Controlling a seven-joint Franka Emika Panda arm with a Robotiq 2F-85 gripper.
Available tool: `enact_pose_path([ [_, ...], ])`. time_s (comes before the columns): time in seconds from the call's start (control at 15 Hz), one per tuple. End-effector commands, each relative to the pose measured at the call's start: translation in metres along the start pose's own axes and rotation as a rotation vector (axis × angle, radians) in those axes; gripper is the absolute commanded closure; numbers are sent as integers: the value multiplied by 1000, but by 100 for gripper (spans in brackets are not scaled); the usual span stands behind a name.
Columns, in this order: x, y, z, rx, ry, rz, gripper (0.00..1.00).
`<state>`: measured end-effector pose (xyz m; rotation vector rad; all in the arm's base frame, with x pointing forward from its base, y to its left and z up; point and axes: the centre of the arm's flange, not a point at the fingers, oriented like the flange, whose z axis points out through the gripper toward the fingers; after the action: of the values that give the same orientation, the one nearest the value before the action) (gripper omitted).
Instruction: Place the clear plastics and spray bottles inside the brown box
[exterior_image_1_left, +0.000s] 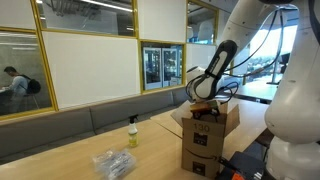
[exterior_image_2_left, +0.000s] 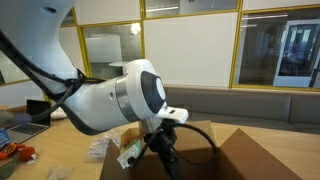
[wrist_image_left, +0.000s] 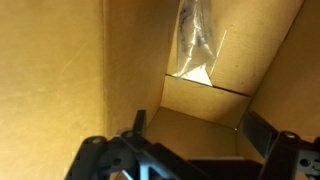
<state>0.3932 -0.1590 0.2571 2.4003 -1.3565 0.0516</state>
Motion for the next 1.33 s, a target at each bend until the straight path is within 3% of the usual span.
enact_pose_path([
  [0.0,6,-23,-52,-15,80,-16,0],
  [0.47,7,-84,-135,15,207,-74,0],
  [0.67,7,-114,-159,65,234,-104,0],
  [1.0,5,-174,-175,151,256,-170,0],
  [1.27,-15,-227,-173,261,191,-231,0],
])
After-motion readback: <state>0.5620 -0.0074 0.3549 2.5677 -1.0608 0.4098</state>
